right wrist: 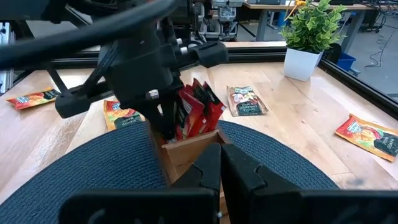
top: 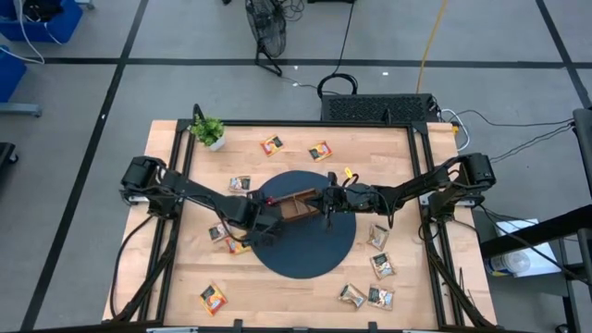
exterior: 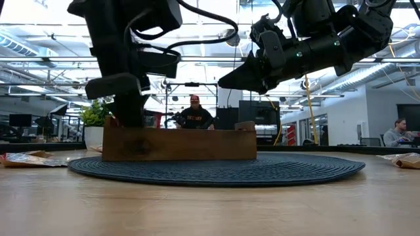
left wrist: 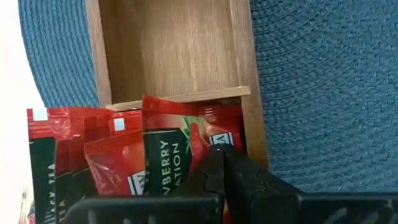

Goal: Pick & Place Tea
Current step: Put the red tea bag into the left section of the wooden organizer

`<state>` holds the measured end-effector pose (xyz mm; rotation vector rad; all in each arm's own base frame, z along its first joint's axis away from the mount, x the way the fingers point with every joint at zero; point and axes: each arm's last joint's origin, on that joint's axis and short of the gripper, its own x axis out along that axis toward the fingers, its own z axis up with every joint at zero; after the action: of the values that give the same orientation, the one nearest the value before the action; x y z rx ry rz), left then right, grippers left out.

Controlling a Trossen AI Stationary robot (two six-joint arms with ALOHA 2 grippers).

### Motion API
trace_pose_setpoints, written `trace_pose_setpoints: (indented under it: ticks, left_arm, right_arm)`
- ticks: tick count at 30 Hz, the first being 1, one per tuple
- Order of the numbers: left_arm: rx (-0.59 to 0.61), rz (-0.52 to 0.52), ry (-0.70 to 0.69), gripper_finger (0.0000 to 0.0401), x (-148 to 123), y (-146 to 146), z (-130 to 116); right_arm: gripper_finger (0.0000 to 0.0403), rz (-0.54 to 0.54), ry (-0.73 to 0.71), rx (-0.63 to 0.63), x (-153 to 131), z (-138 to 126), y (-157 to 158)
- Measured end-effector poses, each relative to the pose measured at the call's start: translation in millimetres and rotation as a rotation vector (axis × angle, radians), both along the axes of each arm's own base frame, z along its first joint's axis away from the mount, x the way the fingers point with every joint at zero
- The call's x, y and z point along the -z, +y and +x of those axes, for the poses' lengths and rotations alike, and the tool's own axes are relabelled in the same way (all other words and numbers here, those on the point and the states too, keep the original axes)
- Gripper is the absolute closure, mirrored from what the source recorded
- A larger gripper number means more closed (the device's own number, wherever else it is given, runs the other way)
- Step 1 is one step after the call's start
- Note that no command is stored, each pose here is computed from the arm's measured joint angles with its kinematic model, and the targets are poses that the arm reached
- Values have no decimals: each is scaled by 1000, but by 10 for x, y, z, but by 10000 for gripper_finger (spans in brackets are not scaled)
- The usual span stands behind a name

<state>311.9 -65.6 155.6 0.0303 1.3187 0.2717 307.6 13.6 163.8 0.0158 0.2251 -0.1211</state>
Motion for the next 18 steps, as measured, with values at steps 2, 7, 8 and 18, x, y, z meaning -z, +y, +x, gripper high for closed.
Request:
trace_pose_setpoints:
  ticks: [2, 7, 8, 18]
  left_arm:
    - [1, -6, 15, 397, 42, -2, 8]
    - [3, -16, -3, 393, -39, 0, -23]
    - [11, -23, -10, 396, -75, -3, -40]
    - [45, -22, -164, 384, -514, -31, -173]
  right_arm:
    - [403, 0, 0, 0, 0, 0, 0]
    - [403, 0, 0, 0, 0, 0, 0]
    - [403, 0, 0, 0, 0, 0, 0]
    - [403, -2, 0, 0, 0, 0, 0]
